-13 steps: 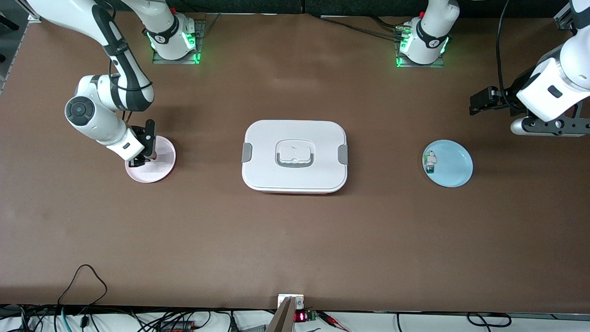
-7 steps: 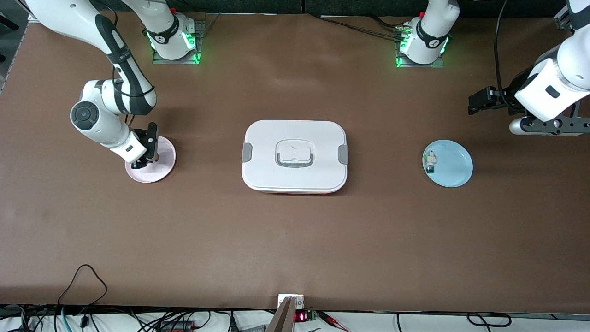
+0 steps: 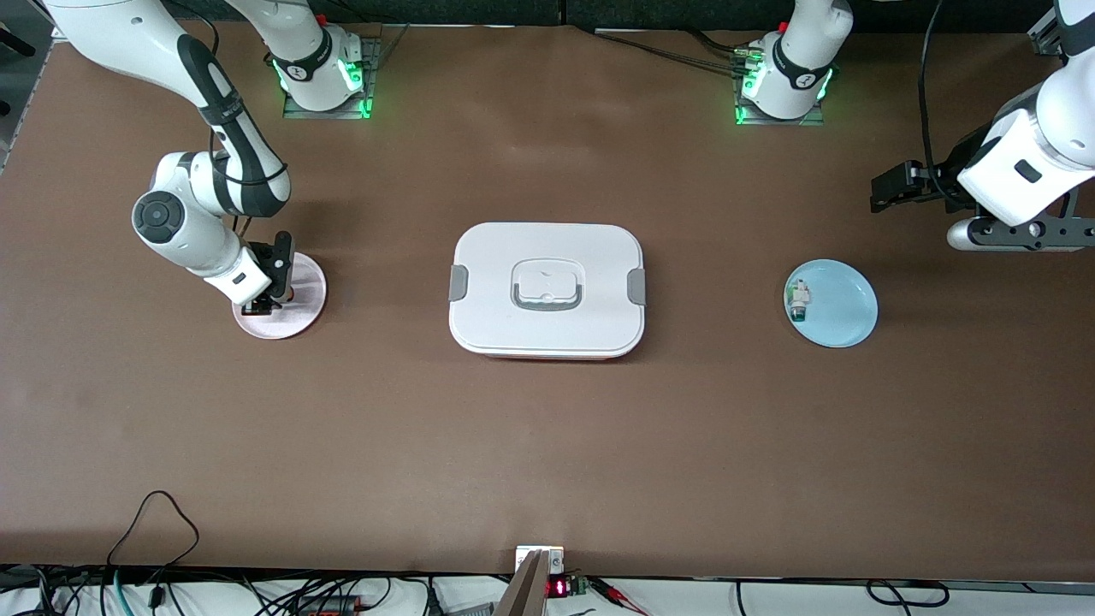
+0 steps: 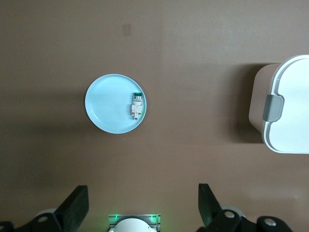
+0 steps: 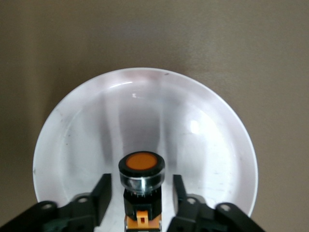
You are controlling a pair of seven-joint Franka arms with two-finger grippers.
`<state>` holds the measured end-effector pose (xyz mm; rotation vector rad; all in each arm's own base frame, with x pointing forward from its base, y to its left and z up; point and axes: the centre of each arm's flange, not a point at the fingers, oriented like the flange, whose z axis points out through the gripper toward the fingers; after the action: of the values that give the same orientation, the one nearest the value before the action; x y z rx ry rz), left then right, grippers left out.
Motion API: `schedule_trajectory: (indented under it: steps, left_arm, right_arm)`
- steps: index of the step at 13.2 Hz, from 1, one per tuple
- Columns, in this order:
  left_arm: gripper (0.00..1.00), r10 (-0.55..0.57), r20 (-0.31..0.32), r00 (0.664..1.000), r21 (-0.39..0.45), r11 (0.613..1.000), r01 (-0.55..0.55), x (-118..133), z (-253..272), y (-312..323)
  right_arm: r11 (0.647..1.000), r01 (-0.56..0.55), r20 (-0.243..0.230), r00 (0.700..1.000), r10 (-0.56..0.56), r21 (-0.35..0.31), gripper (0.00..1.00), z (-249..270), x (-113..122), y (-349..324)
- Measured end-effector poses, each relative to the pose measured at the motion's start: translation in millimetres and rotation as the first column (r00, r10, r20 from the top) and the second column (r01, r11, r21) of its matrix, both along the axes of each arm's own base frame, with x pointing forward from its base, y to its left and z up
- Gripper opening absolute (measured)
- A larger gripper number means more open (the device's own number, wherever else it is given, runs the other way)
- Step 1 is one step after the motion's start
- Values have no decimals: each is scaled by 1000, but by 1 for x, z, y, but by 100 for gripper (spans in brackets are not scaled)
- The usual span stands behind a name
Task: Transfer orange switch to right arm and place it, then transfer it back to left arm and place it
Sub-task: 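Lower the switch onto the white plate and open the right gripper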
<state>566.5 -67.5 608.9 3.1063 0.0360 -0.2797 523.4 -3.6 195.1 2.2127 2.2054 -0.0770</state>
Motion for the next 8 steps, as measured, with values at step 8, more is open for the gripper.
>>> schedule_trajectory:
  steps: [8]
  left_arm:
    - [100,3,-3,1000,-18,1000,-4,1,0,6]
  right_arm:
    - [913,383,18,921,-389,138,100,91,59,43]
